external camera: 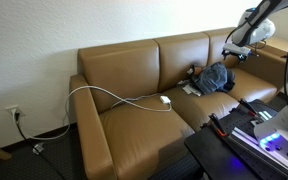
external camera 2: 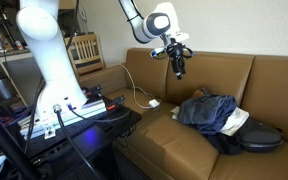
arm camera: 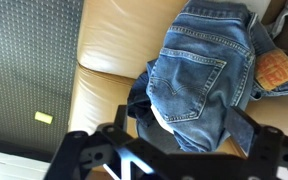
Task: Move the clothing to the left side of the sofa
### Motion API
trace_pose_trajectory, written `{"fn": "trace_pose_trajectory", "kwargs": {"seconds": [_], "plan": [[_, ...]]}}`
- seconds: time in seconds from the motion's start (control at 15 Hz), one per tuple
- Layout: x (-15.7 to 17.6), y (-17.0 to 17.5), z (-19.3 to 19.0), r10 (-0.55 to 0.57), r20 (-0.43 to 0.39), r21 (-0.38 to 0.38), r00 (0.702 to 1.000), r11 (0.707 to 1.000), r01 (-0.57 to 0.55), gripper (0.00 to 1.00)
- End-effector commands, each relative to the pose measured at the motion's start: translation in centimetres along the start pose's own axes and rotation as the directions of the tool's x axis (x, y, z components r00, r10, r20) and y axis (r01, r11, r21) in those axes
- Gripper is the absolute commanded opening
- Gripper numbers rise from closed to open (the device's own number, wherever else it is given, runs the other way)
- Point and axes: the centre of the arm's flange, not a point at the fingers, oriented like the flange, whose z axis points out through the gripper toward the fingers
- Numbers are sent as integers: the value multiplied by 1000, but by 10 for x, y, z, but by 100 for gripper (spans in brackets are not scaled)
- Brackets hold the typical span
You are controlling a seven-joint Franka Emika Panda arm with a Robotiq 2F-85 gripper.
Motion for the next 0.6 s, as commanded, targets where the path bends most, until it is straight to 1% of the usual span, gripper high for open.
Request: {"fn": "trace_pose_trajectory", "kwargs": {"seconds": [0.0, 0.07, 0.13, 0.2, 0.27, 0.33, 0.47, 0.53], "plan": [[1, 0, -1, 0, -3, -1, 1000, 1000, 0, 100], [3, 2, -3, 4, -6, 0, 1000, 1000, -4, 100], [-2, 7, -10, -24, 0, 4, 1000, 1000, 24, 100], [3, 31, -9, -81, 32, 24, 996, 997, 80, 100], [-5, 30, -1, -155, 28, 66, 988, 986, 153, 100], [-6, 27, 10, -200, 28, 89, 979, 976, 197, 100], [0, 29, 39, -300, 7, 126, 954, 947, 296, 100], [9, 26, 52, -348, -15, 135, 938, 928, 346, 100]]}}
